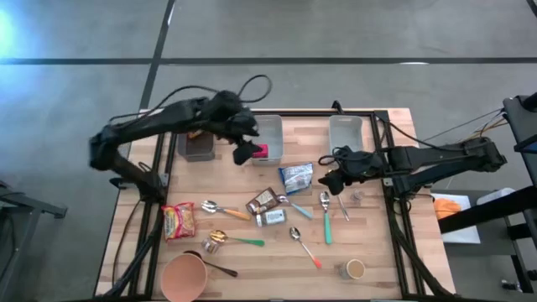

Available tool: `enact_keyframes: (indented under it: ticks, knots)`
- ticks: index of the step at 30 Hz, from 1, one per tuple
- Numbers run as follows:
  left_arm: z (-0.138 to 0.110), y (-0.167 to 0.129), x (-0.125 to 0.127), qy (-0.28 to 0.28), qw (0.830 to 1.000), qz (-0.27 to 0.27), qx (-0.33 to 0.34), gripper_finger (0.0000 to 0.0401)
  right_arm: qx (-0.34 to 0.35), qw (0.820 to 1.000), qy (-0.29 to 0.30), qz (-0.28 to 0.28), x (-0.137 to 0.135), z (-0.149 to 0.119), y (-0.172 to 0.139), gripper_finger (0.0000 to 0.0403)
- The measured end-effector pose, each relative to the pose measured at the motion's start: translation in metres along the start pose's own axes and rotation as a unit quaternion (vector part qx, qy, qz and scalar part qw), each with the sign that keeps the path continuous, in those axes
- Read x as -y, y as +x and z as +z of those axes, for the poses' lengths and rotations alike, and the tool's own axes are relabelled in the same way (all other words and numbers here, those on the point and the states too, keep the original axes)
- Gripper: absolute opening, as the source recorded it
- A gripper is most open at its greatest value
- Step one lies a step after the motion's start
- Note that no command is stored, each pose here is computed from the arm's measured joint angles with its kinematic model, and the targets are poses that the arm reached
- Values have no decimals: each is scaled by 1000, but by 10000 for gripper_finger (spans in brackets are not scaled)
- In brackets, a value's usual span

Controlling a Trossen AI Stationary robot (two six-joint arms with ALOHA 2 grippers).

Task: Pick & Place Food Item
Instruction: Put the silver spoon into the right gray bin

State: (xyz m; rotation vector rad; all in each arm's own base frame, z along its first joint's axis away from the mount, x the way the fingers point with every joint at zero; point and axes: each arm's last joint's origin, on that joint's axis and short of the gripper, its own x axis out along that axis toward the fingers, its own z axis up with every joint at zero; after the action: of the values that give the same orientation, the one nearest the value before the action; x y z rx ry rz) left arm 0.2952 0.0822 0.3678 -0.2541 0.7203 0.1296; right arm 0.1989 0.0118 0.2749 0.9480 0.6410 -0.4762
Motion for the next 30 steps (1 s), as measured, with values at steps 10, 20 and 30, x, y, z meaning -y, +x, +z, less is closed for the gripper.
enact_keyframes:
  ticks: [10,20,30]
  knots:
    - [-63,-25,19,-130,985,-50,105,285,25,995,91,18,22,-7,39,219]
    - [-82,-35,24,-169,977,-55,115,285,46,989,137,-28,54,-8,72,219]
    - [-82,-35,24,-168,977,-56,116,285,37,988,140,-50,64,-1,93,219]
